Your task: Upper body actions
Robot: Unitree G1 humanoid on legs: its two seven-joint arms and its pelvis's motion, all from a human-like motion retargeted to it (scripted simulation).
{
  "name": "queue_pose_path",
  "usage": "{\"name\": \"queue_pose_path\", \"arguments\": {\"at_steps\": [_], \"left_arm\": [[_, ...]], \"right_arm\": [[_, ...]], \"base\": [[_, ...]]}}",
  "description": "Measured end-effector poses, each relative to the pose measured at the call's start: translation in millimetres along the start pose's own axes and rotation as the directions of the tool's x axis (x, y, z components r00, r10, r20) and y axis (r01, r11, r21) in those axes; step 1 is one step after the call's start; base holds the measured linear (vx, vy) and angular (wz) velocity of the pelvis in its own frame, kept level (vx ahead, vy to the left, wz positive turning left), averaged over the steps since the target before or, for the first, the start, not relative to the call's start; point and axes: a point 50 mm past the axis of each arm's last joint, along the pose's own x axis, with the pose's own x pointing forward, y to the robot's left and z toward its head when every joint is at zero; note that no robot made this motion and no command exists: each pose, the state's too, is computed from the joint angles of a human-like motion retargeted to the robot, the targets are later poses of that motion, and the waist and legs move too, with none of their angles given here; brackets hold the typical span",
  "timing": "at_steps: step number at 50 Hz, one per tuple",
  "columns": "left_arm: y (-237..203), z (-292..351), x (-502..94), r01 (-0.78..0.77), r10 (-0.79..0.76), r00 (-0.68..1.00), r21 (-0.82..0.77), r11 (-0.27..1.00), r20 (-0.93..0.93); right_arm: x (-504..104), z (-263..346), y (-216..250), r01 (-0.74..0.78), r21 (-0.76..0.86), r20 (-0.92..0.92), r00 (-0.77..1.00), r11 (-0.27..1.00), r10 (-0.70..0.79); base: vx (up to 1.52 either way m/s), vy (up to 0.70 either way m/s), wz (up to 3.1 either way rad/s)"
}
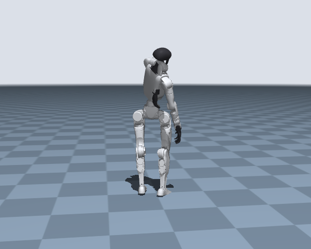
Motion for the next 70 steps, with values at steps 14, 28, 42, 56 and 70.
{"name": "queue_pose_path", "arguments": {"at_steps": [14,28,42,56,70], "left_arm": [[-18,-117,-36,-0.081,0.014,0.836,-0.098,0.992,-0.548],[-9,-134,-51,0.024,0.238,0.774,0.404,0.915,-0.586],[-7,-121,-40,0.114,0.199,0.819,0.494,0.862,-0.538],[-9,-125,-43,0.164,0.163,0.805,0.478,0.863,-0.571],[-8,-126,-44,0.162,0.176,0.797,0.485,0.860,-0.578]], "right_arm": [[-65,-149,71,-0.218,-0.061,-0.558,0.817,0.974,0.148],[-58,-135,86,-0.365,-0.240,-0.489,0.846,0.900,0.212],[-56,-132,86,-0.415,-0.334,-0.515,0.832,0.846,0.205],[-10,2,89,-0.074,-0.263,0.172,0.977,0.962,0.123],[-164,274,9,0.027,0.236,0.970,-0.071,0.971,-0.234]], "base": [[-0.06,-0.09,-0.48],[-0.01,-0.03,0.42],[0.01,-0.01,-0.16],[0.00,0.00,0.05],[0.05,0.02,0.02]]}}
